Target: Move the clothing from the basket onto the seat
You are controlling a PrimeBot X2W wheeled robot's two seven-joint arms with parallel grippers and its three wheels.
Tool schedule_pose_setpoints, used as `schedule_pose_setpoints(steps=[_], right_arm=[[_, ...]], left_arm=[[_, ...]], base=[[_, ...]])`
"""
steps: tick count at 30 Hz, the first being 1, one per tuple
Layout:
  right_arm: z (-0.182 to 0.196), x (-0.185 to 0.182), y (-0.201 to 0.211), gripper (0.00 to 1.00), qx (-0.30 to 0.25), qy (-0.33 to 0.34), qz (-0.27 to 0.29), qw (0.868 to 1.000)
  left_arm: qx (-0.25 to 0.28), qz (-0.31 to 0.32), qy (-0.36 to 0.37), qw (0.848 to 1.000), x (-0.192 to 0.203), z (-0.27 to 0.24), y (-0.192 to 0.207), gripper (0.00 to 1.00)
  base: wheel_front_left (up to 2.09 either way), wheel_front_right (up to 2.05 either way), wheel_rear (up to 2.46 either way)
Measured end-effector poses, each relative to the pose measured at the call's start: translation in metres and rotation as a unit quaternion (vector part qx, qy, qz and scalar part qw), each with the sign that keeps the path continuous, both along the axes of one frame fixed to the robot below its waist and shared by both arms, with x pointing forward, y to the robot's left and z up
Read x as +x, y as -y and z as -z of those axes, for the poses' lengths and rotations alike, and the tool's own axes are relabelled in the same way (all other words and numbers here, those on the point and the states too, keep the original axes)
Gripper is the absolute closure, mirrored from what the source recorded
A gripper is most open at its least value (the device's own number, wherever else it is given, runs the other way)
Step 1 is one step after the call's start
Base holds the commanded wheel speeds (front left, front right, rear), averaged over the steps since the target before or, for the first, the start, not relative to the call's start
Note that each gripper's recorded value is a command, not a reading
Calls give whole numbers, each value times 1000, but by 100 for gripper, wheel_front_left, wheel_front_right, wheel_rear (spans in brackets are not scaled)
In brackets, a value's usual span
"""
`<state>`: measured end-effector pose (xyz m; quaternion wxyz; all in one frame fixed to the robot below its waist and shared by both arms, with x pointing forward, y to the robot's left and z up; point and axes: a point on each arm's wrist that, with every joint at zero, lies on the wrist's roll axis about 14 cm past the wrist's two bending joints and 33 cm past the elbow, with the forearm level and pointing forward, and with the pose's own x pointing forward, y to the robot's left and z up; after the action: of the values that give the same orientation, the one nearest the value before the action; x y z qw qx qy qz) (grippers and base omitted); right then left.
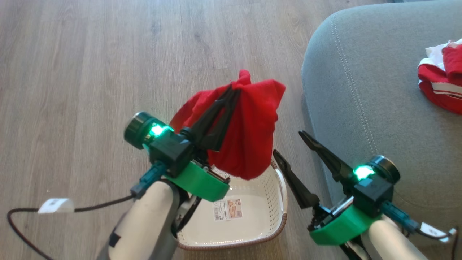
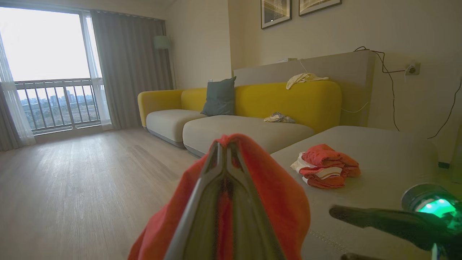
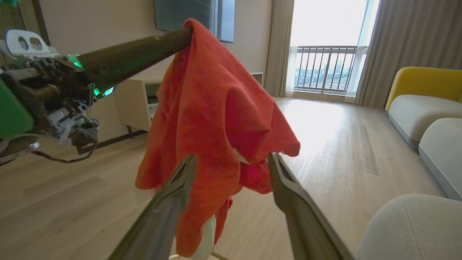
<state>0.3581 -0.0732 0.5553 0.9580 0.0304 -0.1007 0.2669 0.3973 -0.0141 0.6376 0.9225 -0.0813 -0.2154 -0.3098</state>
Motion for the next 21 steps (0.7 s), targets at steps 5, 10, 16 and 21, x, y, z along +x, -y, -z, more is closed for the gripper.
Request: schedule_pose_setpoints(steps=[5, 10, 16, 21], right_arm=[[6, 7, -13, 0, -29, 4, -19, 999], [20, 11, -34, 0, -49, -12, -53, 997], [31, 18, -45, 0, -64, -27, -71, 995], [30, 24, -53, 0, -65, -28, -74, 995]], left_arm=[[17, 25, -5, 1000, -7, 9, 13, 100], [26, 41, -2, 999, -16, 10, 21, 100], [29, 62, -3, 998, -29, 11, 31, 100], [33, 82, -3, 996, -42, 11, 41, 100]], base=[[0, 0, 0], [0, 0, 0], [0, 0, 0], [0, 0, 0]])
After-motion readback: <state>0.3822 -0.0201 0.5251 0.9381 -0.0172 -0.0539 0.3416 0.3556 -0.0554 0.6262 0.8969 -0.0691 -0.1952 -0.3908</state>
